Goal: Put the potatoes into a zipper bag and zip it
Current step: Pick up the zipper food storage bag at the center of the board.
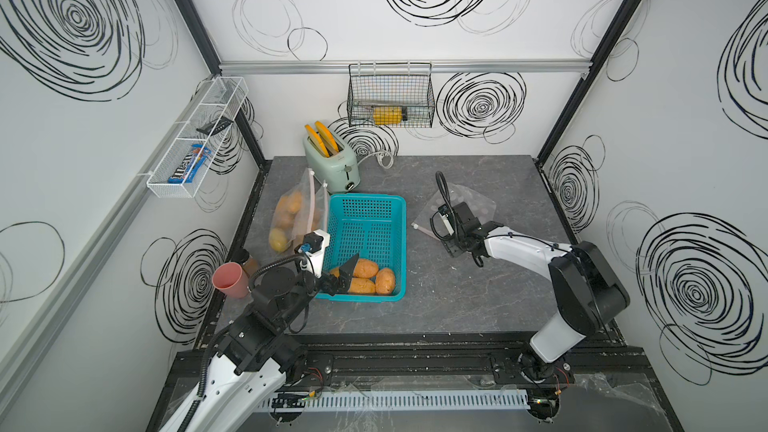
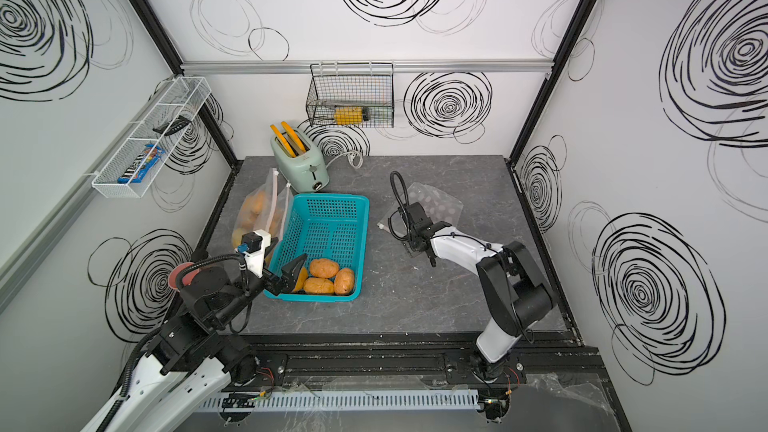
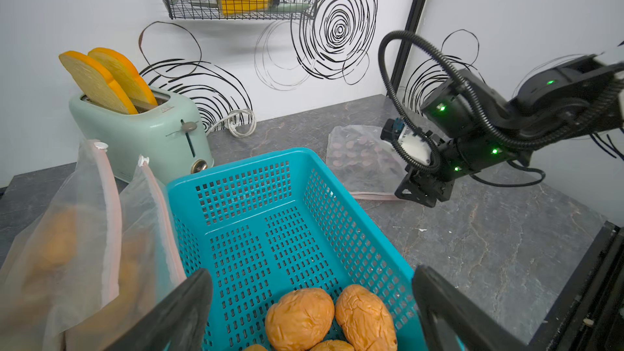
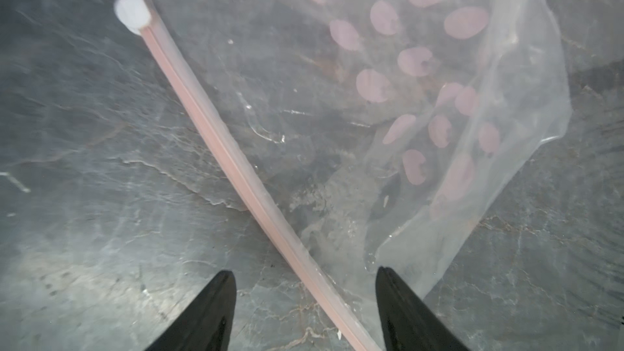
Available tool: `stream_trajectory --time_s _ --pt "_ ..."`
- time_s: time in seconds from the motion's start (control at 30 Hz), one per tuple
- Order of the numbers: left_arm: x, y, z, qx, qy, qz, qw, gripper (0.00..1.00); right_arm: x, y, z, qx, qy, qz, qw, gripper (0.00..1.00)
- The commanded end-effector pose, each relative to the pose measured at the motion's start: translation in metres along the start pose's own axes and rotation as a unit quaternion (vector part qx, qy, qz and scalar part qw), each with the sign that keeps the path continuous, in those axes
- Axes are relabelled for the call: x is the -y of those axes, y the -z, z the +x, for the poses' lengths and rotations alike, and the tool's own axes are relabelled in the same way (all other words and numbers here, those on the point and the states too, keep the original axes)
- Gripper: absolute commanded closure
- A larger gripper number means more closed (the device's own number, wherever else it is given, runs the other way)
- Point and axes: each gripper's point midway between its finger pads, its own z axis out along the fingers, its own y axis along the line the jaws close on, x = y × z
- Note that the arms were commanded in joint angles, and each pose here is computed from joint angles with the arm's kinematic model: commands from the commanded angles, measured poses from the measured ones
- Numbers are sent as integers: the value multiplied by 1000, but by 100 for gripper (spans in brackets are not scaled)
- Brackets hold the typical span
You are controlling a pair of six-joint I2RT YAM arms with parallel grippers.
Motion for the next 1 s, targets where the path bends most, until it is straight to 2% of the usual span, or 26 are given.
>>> stream_trajectory --time_s 0.0,0.37,0.5,0.6,0.77,0.97 --pt "3 1 -8 18 6 5 1000 4 6 -7 2 -26 20 21 999 31" --pt "8 2 -7 27 -1 18 999 4 -8 -34 -10 -34 61 42 997 36" --pt "12 2 -7 29 -4 29 999 4 -14 -37 -17 -24 72 45 996 42" --pt "16 1 -6 28 -4 41 999 4 -18 -37 -24 -13 70 37 997 50" --pt "17 1 -5 27 -5 45 999 4 -21 -39 -36 -2 69 34 997 68" --pt "17 1 -5 30 -6 44 999 4 -9 -31 -54 31 48 50 997 86"
